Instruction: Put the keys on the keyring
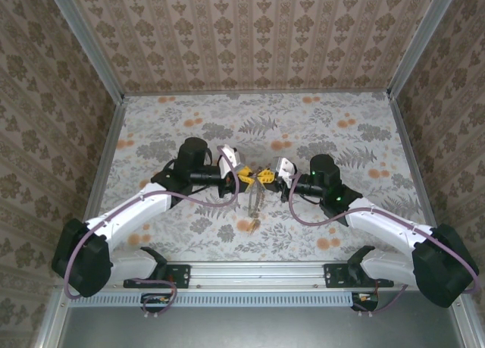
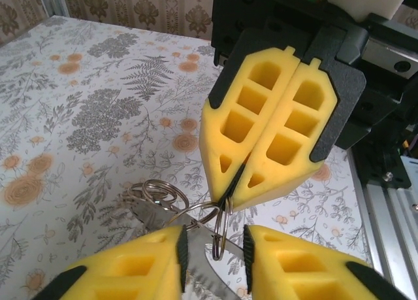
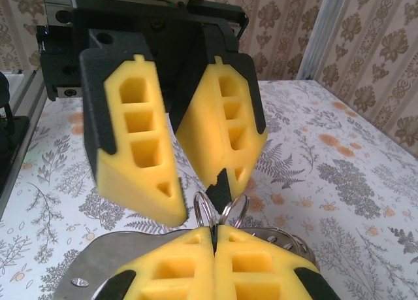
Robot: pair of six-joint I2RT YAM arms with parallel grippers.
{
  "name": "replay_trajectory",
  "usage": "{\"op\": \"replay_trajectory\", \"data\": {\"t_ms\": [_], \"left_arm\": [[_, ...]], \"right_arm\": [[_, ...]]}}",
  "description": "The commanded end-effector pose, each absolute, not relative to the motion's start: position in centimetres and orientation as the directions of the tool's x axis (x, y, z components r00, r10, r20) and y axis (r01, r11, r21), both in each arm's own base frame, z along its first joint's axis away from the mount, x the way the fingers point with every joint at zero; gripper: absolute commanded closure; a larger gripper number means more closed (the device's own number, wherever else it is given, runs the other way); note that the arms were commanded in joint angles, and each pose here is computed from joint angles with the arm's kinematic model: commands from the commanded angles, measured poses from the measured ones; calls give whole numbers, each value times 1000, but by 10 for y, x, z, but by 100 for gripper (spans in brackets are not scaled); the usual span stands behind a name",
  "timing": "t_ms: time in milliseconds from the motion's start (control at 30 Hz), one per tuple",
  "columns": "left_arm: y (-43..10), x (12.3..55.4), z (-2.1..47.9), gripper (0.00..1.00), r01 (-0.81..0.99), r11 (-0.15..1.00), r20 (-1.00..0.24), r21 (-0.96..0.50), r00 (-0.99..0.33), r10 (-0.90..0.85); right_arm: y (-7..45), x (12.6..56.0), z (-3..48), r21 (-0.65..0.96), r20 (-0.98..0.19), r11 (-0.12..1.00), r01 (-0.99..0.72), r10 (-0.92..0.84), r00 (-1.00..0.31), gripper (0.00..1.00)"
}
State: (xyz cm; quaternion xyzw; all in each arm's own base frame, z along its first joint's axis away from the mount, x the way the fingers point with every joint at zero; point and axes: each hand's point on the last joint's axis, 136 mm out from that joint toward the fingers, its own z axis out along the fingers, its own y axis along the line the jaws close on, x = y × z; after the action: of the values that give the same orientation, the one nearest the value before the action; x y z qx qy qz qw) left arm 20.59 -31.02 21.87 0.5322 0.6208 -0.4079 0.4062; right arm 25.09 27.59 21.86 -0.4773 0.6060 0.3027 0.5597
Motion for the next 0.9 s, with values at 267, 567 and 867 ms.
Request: {"op": "replay_trajectory", "data": {"t_ms": [267,567,867], "left_arm": [[-324,203,221,89,994,48,-937,-96,-107,334],[-321,190,221,100,998,1,-942,-59,-56,332],[-312,174,231,100,997,-50,-926,63,77,370]], "right_arm": [[282,243,245,-223,-967,324,-919,-195,166,100],[279,239,237,-251,-952,307,-918,-250,177,96],[275,225,223,-269,-921,223,-937,-345,182,77]]}}
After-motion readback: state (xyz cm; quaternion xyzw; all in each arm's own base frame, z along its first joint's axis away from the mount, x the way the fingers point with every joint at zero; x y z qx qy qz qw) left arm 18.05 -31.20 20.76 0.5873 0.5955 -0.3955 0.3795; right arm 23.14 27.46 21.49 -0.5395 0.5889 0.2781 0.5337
